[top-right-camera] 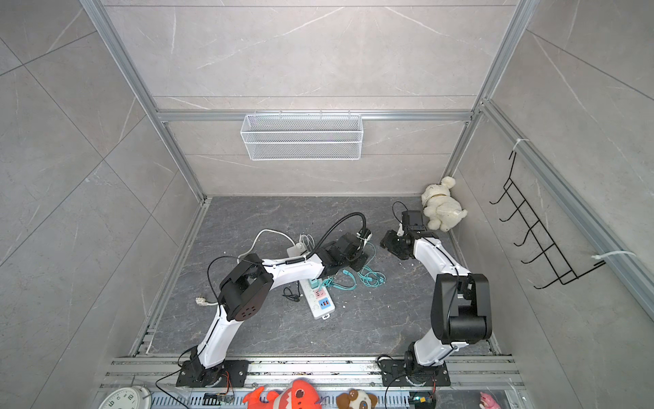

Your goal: Insert the plug

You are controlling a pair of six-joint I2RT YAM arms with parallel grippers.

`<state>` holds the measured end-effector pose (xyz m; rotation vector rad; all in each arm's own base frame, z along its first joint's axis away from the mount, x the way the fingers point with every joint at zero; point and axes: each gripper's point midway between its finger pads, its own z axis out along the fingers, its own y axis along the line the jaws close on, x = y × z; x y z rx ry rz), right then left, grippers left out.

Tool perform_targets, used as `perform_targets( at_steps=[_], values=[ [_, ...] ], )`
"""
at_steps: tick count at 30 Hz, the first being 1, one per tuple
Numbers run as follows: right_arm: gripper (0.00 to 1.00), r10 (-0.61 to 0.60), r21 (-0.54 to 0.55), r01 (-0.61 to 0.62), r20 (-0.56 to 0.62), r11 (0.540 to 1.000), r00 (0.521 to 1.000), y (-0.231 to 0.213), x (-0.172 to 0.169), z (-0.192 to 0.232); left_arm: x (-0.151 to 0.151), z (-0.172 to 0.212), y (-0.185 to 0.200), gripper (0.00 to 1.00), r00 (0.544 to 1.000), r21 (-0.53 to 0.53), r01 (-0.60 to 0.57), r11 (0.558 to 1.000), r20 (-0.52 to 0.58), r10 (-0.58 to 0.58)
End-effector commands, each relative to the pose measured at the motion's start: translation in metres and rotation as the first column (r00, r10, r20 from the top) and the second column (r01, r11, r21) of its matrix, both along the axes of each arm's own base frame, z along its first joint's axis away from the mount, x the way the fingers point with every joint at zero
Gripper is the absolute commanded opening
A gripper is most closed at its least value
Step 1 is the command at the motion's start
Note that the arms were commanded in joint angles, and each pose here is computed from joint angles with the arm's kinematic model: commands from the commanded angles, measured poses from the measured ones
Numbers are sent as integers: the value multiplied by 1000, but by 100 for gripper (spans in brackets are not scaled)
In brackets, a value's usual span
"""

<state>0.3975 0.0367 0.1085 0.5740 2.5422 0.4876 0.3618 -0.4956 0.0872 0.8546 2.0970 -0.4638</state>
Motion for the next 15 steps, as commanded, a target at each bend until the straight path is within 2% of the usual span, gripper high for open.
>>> perform_targets(
  at_steps=[1, 15],
  values=[
    [58, 21, 7, -21, -3, 1000, 1000, 2, -16, 5, 10, 0, -2, 54, 998, -12, -64, 998, -17, 64],
    [58, 62, 27, -61, -12, 998, 998, 6, -32, 3, 4, -17, -11, 51, 995, 4, -90, 996, -48, 90]
  ],
)
